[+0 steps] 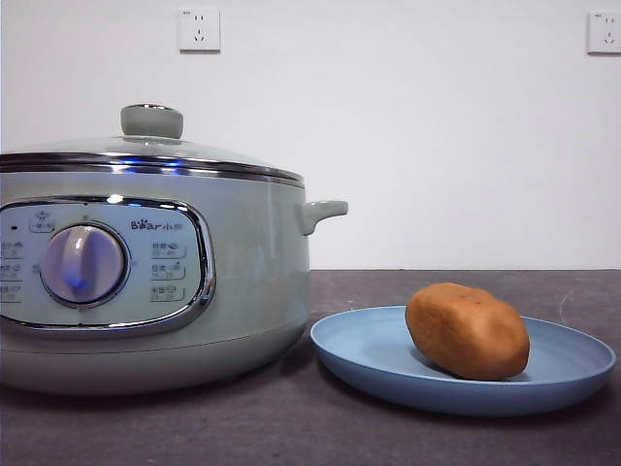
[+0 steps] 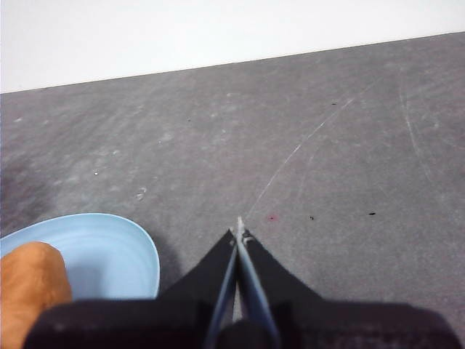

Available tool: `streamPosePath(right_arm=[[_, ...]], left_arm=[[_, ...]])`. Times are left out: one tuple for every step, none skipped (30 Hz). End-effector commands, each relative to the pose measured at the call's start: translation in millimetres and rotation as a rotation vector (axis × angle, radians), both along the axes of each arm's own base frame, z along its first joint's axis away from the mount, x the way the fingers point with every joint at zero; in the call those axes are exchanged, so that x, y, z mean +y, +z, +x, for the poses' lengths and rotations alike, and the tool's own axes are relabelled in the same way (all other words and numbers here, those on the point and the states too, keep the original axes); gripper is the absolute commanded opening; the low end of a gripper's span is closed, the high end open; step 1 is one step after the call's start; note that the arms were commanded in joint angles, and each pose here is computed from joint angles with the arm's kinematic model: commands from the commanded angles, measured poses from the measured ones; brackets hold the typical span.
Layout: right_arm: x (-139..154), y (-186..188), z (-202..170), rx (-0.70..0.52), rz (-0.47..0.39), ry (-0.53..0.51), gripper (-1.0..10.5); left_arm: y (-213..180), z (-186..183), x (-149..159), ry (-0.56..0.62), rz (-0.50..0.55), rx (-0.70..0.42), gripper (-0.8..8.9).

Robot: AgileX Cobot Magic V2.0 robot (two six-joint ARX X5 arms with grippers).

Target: Take the potato out from the steamer,put the potato on the plate,close the lid

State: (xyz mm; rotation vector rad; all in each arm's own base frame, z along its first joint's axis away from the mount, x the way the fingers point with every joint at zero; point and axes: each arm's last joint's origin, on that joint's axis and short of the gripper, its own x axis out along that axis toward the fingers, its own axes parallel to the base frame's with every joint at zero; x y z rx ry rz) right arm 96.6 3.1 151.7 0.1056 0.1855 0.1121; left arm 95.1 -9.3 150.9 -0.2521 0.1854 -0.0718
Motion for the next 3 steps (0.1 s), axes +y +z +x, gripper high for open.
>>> streamPosePath(right_arm=[[0.1,-4.9,0.5,0.018,0.010,-0.003,0.0],[0.1,-4.9,0.5,0.018,0.009,-0.003,0.0],[0.1,-4.9,0.5,0.018,0.009,-0.003,0.0]], left_arm=[[-3.9,0.6,0.0,-0.005,0.011,0.005,-0.03],[-3.9,0.6,0.0,-0.005,0.011,0.005,-0.03],[-3.9,0.6,0.0,-0.005,0.011,0.005,-0.03]])
